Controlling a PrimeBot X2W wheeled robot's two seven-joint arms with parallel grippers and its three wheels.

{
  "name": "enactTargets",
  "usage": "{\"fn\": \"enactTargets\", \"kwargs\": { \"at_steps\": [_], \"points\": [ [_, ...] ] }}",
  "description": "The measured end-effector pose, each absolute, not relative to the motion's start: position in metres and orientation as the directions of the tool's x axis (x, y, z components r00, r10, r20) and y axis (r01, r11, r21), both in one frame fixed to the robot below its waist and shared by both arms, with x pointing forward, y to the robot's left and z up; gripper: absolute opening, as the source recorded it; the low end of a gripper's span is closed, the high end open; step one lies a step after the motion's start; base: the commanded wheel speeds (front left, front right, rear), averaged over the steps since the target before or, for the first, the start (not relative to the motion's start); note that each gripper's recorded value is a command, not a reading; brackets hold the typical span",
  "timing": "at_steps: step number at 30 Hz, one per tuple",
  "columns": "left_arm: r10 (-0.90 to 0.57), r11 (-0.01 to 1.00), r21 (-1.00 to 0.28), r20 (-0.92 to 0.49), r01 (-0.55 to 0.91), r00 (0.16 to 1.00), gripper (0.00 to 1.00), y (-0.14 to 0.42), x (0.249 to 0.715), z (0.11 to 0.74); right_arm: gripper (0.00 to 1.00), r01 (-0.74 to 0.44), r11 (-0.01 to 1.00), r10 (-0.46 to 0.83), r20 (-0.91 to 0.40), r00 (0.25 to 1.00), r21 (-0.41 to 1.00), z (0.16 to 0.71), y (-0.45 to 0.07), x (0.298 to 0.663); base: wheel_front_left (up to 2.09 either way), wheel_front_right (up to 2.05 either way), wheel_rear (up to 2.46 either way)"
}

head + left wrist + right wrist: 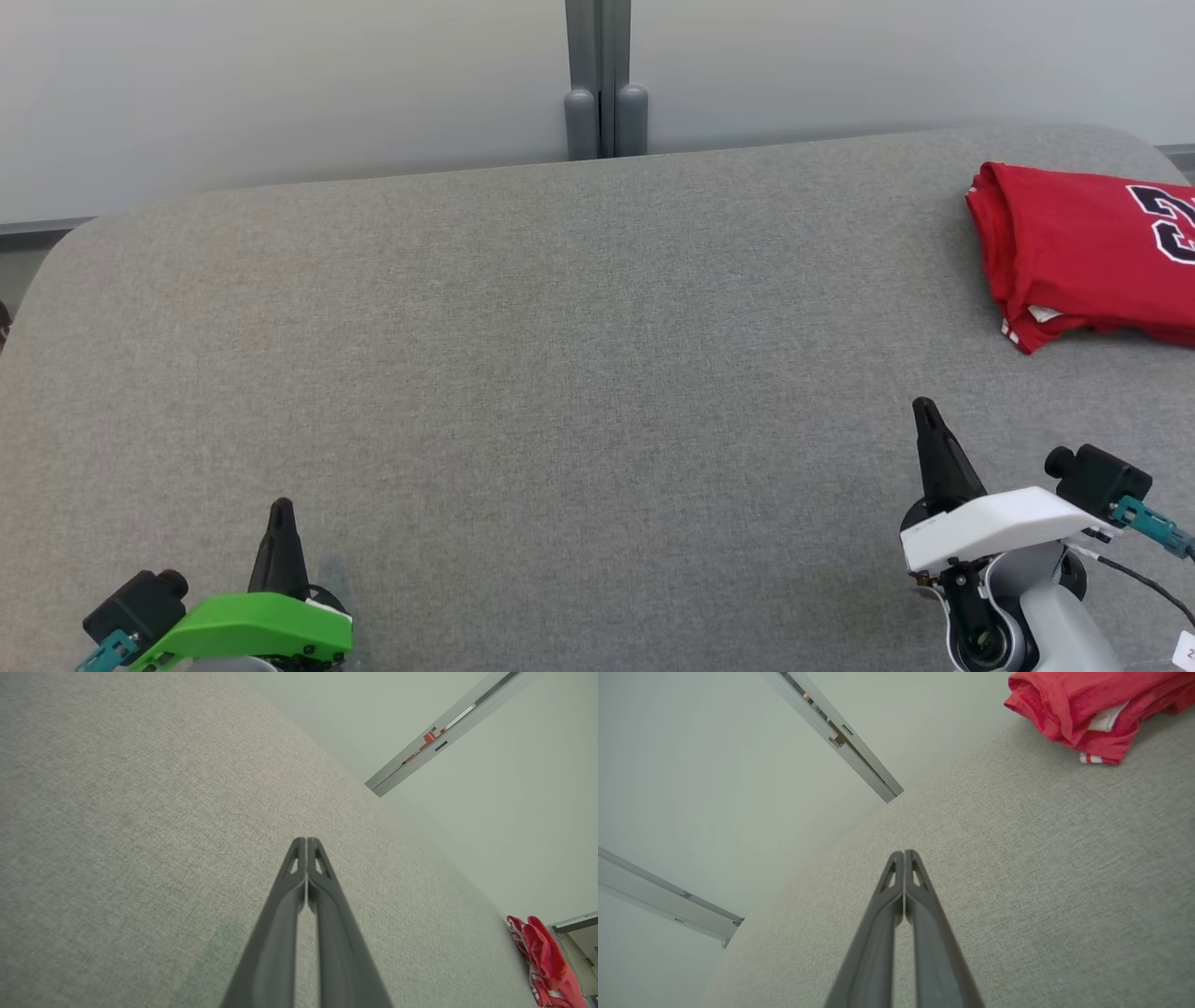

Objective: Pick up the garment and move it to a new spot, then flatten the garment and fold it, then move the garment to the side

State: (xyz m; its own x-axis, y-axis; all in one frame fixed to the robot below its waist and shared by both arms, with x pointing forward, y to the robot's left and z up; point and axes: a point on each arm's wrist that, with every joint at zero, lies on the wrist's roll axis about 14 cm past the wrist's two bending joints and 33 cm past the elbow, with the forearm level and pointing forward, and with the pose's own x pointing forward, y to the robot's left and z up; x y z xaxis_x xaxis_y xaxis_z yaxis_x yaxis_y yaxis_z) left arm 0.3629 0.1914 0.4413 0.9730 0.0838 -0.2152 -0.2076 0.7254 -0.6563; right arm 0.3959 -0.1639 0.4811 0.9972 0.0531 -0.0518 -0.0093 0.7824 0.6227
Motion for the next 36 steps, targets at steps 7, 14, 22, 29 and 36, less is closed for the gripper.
{"fn": "enactTargets", "kwargs": {
  "at_steps": [7, 14, 22, 29, 36],
  "points": [
    [0.076, 0.668, -0.714, -0.216, -0.211, 0.973, 0.0, 0.192, 0.365, 0.443, 0.0, 0.01, 0.723, 0.039, -0.056, 0.998, 0.691, 0.483, -0.168, 0.396, 0.0, 0.0, 0.0],
    [0.068, 0.601, -0.771, -0.211, -0.209, 0.975, 0.0, 0.193, 0.367, 0.447, 0.0, 0.026, 0.657, 0.029, -0.061, 0.998, 0.754, 0.484, -0.172, 0.396, 0.0, 0.0, 0.0],
    [0.057, 0.526, -0.828, -0.196, -0.196, 0.979, 0.0, 0.194, 0.371, 0.453, 0.0, 0.039, 0.581, 0.021, -0.063, 0.998, 0.813, 0.485, -0.177, 0.396, 0.0, 0.0, 0.0],
    [0.047, 0.465, -0.866, -0.184, -0.185, 0.982, 0.0, 0.194, 0.373, 0.457, 0.0, 0.046, 0.517, 0.015, -0.062, 0.998, 0.855, 0.487, -0.18, 0.395, 0.0, 0.0, 0.0],
    [0.041, 0.405, -0.898, -0.17, -0.172, 0.985, 0.0, 0.195, 0.375, 0.462, 0.0, 0.051, 0.452, 0.011, -0.063, 0.998, 0.891, 0.488, -0.183, 0.395, 0.0, 0.0, 0.0]
  ]
}}
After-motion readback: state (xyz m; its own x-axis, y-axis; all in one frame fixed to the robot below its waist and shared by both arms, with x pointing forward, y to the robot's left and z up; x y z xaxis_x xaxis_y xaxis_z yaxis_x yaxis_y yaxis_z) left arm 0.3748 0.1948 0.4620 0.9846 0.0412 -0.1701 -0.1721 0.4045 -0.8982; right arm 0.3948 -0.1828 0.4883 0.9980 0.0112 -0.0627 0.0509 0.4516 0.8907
